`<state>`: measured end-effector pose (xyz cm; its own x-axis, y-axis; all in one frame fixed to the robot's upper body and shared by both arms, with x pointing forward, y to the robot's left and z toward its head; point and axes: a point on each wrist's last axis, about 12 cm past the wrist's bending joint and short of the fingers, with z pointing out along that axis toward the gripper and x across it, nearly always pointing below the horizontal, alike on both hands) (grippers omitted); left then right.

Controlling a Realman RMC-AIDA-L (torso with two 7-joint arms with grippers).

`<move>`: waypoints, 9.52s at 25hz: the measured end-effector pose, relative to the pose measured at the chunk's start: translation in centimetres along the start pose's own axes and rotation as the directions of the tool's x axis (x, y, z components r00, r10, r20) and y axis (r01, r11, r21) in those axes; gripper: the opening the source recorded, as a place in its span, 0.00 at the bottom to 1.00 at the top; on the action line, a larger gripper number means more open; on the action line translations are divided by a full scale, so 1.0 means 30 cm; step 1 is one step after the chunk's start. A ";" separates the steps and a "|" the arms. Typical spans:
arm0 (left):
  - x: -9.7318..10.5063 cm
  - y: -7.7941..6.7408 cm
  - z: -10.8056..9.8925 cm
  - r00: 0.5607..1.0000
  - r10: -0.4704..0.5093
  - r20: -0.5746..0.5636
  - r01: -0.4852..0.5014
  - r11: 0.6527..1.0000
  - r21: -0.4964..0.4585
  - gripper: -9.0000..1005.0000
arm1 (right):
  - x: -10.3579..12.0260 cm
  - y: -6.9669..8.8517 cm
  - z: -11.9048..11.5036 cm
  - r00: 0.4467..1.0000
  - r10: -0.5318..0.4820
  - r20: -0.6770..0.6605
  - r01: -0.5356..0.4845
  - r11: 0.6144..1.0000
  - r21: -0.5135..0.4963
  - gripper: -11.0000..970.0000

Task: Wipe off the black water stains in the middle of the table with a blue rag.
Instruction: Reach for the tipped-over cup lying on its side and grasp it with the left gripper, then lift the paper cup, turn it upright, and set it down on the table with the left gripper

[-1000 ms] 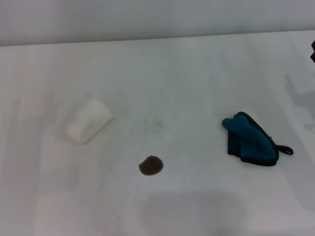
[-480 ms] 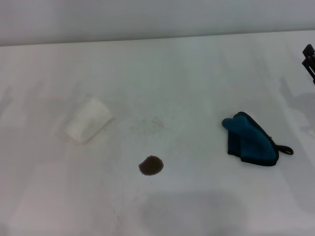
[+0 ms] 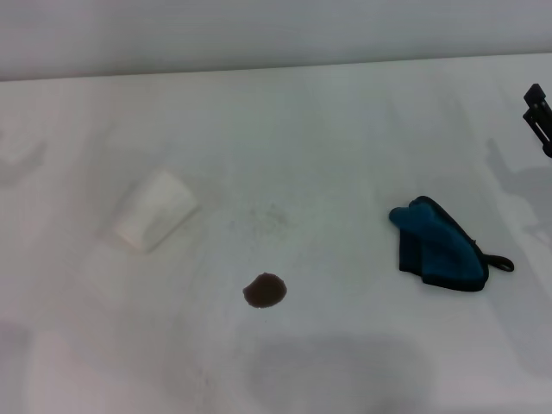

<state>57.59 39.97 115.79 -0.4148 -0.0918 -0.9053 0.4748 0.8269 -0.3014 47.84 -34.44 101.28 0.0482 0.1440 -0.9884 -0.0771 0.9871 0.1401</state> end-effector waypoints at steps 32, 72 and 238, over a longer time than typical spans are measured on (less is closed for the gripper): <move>-0.044 -0.306 0.432 0.630 0.381 -0.677 -0.185 0.920 0.346 0.87 | 0.015 0.008 -0.020 1.000 0.022 -0.017 -0.022 1.000 0.008 0.86; 0.194 -0.330 0.558 0.667 0.373 -0.645 -0.251 0.928 0.277 0.84 | 0.019 -0.025 -0.060 0.999 0.022 -0.029 -0.021 0.999 0.033 0.86; 0.869 -0.470 0.024 0.775 0.632 0.023 -0.609 0.756 -0.242 0.86 | 0.010 -0.116 -0.021 0.986 -0.086 -0.141 0.091 0.995 0.031 0.85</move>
<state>40.65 25.52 96.23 -0.0039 0.4385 -0.8987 0.4237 0.8148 0.3957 47.49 -37.88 100.46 -0.0862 0.0474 -0.9952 -0.0411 0.9978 0.0511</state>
